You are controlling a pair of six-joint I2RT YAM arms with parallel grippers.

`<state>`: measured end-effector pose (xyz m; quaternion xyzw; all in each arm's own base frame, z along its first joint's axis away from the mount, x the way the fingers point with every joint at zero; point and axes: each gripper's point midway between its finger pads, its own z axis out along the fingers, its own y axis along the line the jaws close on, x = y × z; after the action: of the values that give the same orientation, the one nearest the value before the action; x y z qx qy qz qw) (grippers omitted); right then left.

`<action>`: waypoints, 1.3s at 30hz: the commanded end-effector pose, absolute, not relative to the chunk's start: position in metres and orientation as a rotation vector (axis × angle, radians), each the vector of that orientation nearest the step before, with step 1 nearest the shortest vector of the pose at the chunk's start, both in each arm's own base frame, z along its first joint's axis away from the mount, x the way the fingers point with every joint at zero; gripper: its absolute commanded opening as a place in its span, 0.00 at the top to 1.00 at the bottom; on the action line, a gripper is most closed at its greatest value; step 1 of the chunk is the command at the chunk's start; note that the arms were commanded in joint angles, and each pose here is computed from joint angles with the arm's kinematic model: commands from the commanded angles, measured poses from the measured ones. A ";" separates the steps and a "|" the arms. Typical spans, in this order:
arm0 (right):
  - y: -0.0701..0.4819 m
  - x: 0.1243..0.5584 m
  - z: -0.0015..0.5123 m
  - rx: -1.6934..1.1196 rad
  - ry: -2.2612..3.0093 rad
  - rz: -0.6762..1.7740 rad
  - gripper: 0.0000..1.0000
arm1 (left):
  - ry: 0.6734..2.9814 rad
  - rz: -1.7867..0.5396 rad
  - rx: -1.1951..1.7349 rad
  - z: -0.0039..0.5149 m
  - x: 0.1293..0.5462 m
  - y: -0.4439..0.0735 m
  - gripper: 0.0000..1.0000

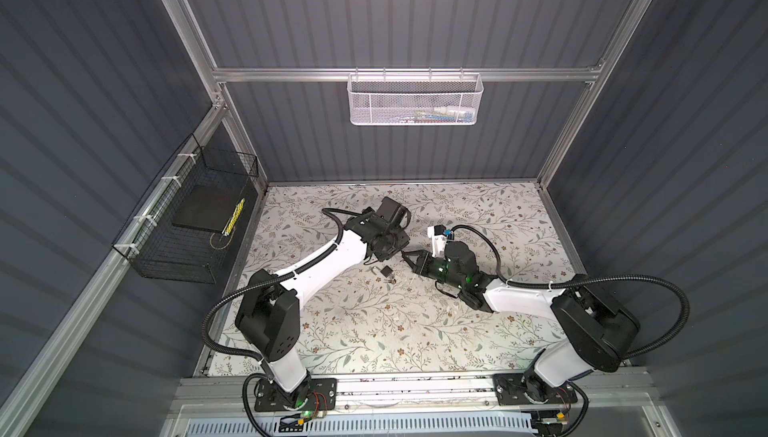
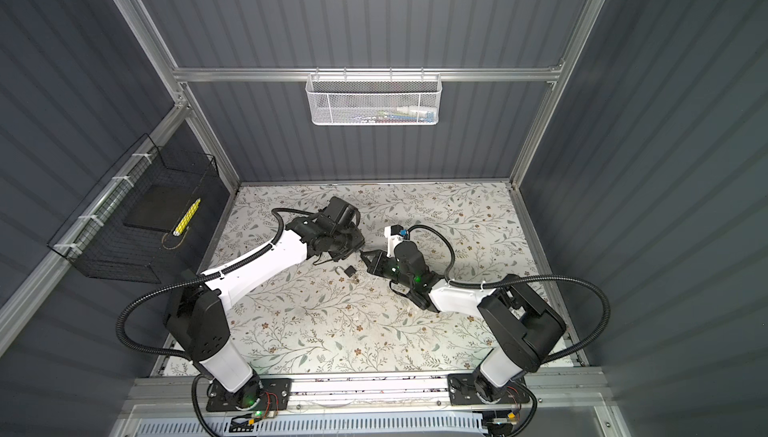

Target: Unlock with the key

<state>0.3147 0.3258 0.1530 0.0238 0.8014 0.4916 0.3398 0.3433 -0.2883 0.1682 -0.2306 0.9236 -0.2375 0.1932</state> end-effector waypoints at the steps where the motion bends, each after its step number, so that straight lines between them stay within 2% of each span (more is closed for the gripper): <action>1: 0.324 0.316 0.157 0.067 2.068 1.260 1.00 | 2.574 -0.757 -0.620 0.186 0.338 -0.296 0.80; 8: 0.321 0.315 0.154 0.069 2.076 1.247 1.00 | 2.592 -0.734 -0.625 0.176 0.335 -0.293 0.80; 14: 0.314 0.311 0.149 0.075 2.097 1.216 0.88 | 2.582 -0.691 -0.628 0.174 0.335 -0.286 0.80; 23: 0.304 0.303 0.148 0.066 2.108 1.182 0.76 | 2.589 -0.685 -0.628 0.171 0.336 -0.287 0.79; 33: 0.307 0.297 0.149 0.040 2.100 1.226 0.79 | 2.583 -0.691 -0.626 0.173 0.337 -0.287 0.79; 39: 0.312 0.298 0.155 0.021 2.075 1.252 0.84 | 2.584 -0.703 -0.628 0.174 0.336 -0.288 0.79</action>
<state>0.2974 0.3079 0.1521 0.0191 0.8083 0.4762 0.3458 0.3387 -0.2881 0.1596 -0.2280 0.9261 -0.2359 0.1863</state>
